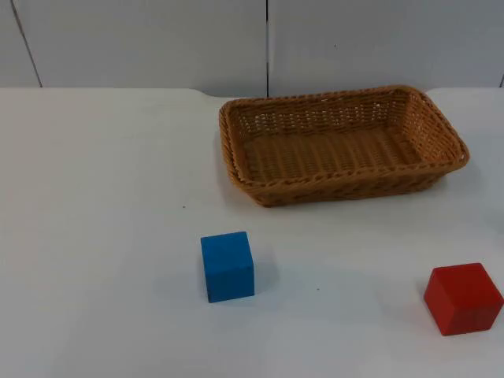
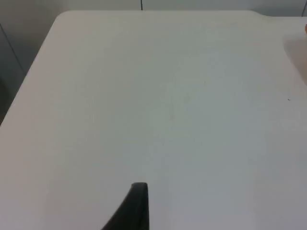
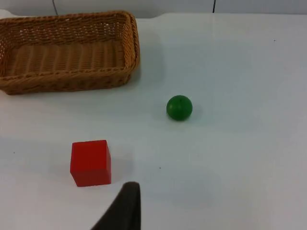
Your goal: Place all geometric objects except the red cube into the basket.
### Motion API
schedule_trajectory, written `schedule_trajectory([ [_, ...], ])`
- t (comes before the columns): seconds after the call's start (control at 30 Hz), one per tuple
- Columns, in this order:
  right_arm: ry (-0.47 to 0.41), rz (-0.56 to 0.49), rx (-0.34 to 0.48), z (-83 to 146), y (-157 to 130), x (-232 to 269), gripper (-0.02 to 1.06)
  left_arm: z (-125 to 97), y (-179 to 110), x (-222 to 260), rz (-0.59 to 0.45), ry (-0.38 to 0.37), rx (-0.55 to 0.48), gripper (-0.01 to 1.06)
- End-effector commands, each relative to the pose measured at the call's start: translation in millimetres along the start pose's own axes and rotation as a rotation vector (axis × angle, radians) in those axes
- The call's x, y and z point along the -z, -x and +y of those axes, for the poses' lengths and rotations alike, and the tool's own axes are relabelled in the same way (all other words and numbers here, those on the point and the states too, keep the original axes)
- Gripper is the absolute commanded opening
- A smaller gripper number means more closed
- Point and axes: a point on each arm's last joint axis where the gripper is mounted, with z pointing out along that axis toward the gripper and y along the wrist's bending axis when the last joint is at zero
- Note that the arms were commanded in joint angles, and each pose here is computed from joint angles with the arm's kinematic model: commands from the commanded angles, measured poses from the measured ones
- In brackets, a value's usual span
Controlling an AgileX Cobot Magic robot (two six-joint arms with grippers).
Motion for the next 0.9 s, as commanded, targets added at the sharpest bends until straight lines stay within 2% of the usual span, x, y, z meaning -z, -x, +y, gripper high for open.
schedule_trajectory([
  [0.0,-0.006,-0.025,-0.003,0,3,3,1.05,-2,-1,-1,-0.002,-0.02,0.011,1.05],
  [0.13,-0.008,-0.02,-0.001,0,26,7,1.05,-7,5,2,0.002,-0.071,0.038,1.05],
  [0.17,-0.008,-0.02,-0.001,0,26,7,1.05,-7,5,2,0.002,-0.071,0.038,1.05],
  [0.33,-0.028,-0.007,0.017,-2,68,-8,1.05,-7,25,-4,0.049,-0.079,0.063,1.05],
  [0.37,-0.028,-0.007,0.017,-2,68,-8,1.05,-7,25,-4,0.049,-0.079,0.063,1.05],
  [0.5,-0.024,0.039,0.023,-1,94,-34,1.05,-8,47,-19,0.134,-0.097,0.087,1.05],
  [0.6,-0.022,0.05,0.025,-1,103,-47,1.05,-8,62,-26,0.161,-0.095,0.084,1.05],
  [0.77,-0.018,0.147,0.031,0,116,-84,1.05,-5,93,-55,0.209,-0.083,0.074,1.05],
  [0.87,-0.016,0.19,0.033,1,116,-98,1.05,-5,99,-68,0.225,-0.089,0.064,1.05],
])
